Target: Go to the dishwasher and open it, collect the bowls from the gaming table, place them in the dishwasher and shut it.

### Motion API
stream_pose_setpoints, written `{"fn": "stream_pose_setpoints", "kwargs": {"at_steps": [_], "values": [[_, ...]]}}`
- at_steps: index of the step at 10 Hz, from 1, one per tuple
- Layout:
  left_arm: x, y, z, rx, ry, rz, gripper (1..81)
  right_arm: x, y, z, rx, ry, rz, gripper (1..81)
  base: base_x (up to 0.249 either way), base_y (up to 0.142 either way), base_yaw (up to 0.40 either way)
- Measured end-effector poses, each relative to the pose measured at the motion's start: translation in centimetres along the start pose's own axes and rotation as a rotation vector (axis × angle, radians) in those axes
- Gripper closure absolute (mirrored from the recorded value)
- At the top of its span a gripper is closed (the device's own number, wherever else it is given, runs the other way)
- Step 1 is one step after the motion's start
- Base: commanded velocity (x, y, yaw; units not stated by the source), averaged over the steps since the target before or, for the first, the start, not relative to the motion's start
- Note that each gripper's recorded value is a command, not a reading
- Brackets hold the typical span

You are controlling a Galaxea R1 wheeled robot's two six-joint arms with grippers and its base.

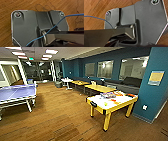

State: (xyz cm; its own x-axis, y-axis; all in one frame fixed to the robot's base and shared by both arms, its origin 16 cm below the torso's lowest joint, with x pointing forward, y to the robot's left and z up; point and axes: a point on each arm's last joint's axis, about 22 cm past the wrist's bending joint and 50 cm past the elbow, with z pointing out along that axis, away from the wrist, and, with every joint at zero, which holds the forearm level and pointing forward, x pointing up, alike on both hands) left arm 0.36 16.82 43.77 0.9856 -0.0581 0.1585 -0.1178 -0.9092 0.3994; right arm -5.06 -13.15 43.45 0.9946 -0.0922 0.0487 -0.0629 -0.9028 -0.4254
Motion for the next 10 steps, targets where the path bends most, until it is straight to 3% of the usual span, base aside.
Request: {"fn": "stream_pose_setpoints", "kwargs": {"at_steps": [5, 10], "values": [[0.01, 0.02, 0.01, 0.0, 0.001, 0.0, 1.0, 0.01, 0.15, -0.05, -0.002, 0.0, -0.001, 1.0, 0.11, 0.0, 0.0], [0.08, 0.65, 0.22, -0.008, 0.002, -0.001, 1.0, 0.47, 0.57, -0.14, -0.007, 0.005, -0.006, 1.0, 0.109, 0.067, 0.0]]}}
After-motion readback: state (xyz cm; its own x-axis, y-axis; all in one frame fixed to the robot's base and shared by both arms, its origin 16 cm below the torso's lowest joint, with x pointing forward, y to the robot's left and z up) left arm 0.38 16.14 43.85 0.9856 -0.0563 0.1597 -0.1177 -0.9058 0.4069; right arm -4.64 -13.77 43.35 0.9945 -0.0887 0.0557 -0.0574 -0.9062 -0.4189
